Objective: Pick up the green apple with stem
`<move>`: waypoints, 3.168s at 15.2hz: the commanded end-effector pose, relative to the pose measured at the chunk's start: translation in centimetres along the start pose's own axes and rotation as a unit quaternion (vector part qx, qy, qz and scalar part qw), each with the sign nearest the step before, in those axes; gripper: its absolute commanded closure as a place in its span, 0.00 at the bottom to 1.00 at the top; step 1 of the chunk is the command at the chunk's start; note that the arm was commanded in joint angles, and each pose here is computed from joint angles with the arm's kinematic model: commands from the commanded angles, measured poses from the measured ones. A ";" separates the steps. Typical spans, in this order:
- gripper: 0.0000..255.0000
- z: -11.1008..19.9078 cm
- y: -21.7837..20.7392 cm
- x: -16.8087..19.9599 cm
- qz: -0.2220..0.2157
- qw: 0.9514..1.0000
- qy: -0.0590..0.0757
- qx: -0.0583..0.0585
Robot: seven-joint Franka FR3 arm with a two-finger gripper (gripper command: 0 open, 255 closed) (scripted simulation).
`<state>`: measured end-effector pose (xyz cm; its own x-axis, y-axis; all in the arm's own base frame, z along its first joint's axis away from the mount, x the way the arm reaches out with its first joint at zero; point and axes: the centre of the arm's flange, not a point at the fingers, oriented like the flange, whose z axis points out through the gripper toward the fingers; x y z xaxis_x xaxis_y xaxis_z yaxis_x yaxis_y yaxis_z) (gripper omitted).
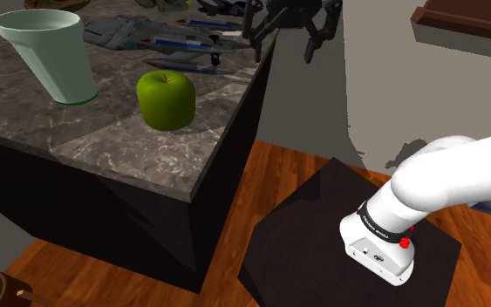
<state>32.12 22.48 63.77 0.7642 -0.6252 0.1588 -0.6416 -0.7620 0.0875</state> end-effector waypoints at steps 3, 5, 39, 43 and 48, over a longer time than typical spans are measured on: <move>0.00 -0.9 -5.2 -1.5 0.089 0.996 -0.008 -0.009; 0.00 -1.4 -7.9 -1.7 0.131 0.991 -0.011 -0.014; 1.00 -1.4 -21.8 0.4 0.344 0.938 -0.029 -0.037; 1.00 -3.5 -21.6 0.7 0.344 0.938 -0.029 -0.037; 1.00 -6.1 -21.3 1.1 0.344 0.938 -0.029 -0.037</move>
<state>46.36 39.04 67.60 0.1700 -0.9744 0.1473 -0.9851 -0.1640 0.0520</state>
